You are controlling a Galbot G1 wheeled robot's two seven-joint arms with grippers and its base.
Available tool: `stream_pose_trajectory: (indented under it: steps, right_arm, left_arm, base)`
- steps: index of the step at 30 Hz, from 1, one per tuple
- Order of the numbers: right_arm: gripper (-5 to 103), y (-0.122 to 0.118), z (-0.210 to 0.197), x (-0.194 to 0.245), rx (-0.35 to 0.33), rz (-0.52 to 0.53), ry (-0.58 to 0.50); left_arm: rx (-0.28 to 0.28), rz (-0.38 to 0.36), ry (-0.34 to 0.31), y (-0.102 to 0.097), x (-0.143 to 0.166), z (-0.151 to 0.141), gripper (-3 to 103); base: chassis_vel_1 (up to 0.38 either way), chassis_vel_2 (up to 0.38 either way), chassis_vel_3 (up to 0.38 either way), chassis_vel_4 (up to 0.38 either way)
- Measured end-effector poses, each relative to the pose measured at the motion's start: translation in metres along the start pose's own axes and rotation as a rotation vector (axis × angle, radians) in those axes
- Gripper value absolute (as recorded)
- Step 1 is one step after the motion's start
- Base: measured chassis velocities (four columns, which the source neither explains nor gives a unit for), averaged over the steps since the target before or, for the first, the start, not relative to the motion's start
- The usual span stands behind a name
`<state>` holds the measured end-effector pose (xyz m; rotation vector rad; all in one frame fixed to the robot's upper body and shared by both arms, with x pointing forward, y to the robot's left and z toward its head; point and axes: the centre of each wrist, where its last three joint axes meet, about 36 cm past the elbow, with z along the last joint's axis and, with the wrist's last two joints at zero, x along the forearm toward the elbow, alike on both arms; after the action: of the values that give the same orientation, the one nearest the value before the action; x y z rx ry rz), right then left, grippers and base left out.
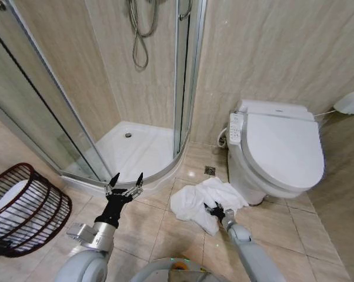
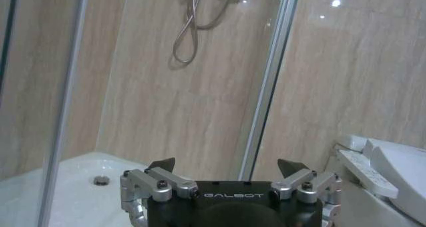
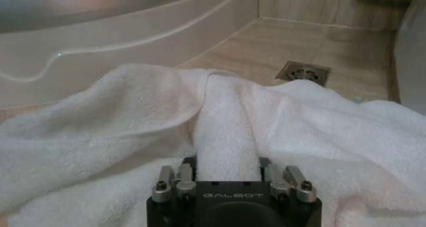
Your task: Discard the used towel into the hamper.
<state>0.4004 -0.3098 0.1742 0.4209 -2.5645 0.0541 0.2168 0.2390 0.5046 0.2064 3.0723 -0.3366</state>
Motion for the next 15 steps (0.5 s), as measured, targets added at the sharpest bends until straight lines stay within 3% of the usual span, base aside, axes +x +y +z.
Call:
stream_pose_trajectory:
  steps: [6, 8, 11, 15]
  right_arm:
    - [26, 0.002, -0.005, 0.004, -0.003, -0.015, -0.011]
    - [26, 0.003, -0.007, 0.004, -0.004, -0.016, -0.014]
    - [16, 0.004, -0.013, 0.009, -0.007, -0.027, -0.029]
    - [15, 0.006, -0.022, 0.017, -0.026, -0.032, -0.055]
  left_arm:
    - [0.0, 0.0, 0.0, 0.0, 0.0, 0.0, 100]
    - [0.0, 0.0, 0.0, 0.0, 0.0, 0.0, 100]
    - [0.0, 0.0, 0.0, 0.0, 0.0, 0.0, 100]
    - [0.0, 0.0, 0.0, 0.0, 0.0, 0.0, 100]
  base:
    - [0.0, 0.0, 0.0, 0.0]
    - [0.0, 0.0, 0.0, 0.0]
    - [0.0, 0.0, 0.0, 0.0]
    - [0.0, 0.0, 0.0, 0.0]
